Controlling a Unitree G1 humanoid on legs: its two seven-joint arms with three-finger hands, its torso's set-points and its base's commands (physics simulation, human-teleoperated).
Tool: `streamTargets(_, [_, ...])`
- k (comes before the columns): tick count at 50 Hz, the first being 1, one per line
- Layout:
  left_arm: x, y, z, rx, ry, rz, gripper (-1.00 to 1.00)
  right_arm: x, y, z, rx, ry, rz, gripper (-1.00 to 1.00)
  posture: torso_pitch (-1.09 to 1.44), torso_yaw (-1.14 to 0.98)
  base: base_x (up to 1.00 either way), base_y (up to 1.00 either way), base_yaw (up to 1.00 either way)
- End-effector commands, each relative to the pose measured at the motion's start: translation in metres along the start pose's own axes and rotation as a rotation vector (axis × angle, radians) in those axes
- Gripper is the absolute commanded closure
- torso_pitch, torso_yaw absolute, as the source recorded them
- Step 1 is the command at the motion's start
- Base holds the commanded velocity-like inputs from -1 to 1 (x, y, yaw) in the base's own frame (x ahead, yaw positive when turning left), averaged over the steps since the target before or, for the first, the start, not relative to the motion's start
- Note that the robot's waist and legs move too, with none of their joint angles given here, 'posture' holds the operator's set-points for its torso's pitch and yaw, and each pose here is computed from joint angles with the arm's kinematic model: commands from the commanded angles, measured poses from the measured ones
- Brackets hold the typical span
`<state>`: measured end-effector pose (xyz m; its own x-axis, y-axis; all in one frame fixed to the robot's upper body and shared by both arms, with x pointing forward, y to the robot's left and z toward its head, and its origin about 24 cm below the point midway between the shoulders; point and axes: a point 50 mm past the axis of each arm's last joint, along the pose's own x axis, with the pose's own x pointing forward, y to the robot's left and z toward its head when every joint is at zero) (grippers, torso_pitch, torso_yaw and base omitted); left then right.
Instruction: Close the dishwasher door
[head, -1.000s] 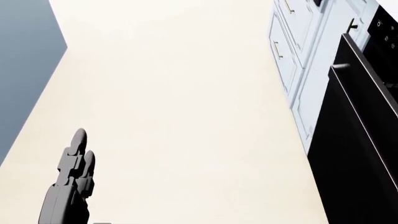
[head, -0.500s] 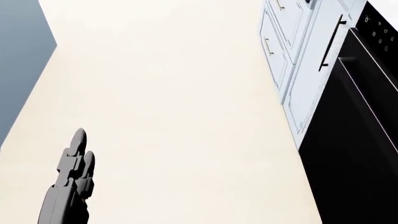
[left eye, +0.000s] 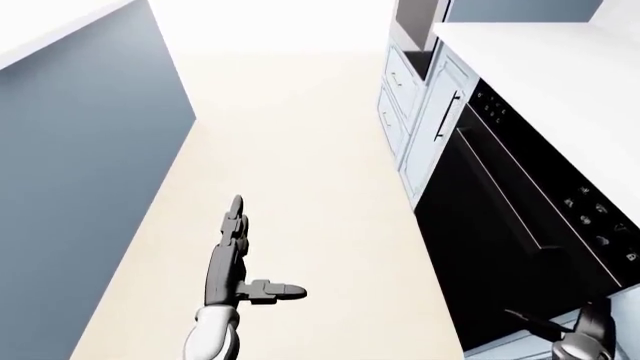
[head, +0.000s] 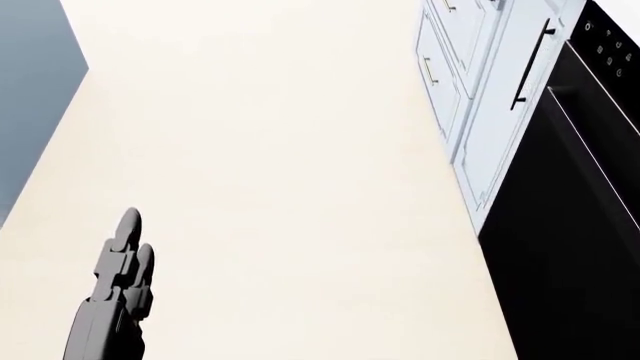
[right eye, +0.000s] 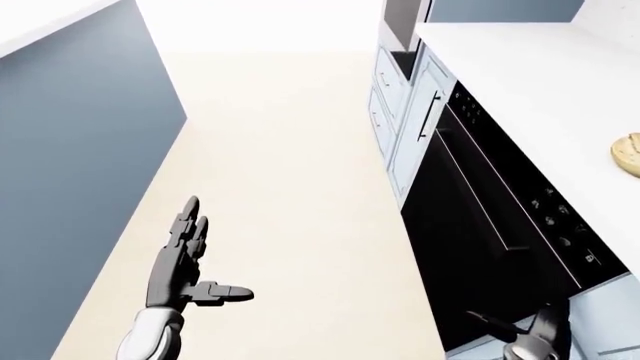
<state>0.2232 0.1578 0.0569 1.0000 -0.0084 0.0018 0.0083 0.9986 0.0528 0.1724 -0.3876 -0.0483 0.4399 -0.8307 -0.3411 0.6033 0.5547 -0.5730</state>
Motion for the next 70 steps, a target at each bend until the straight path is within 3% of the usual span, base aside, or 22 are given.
streamTargets(1, [0.002,0.0,0.016,0.003,-0.087,-0.002,-1.0,0.01,-0.025,0.022,0.055,-0.079,-0.135,-1.0,0.0,0.0,0.0,0.0,0.0])
streamTargets(28, [0.002,0.0,0.016,0.004,-0.088,0.0,-1.0,0.012,-0.03,0.024,0.066,-0.083,-0.144,-1.0,0.0,0.0,0.0,0.0,0.0])
streamTargets(70, [0.001,0.001,0.018,0.002,-0.091,0.002,-1.0,0.018,-0.066,0.02,0.107,-0.043,-0.237,-1.0,0.0,0.0,0.0,0.0,0.0])
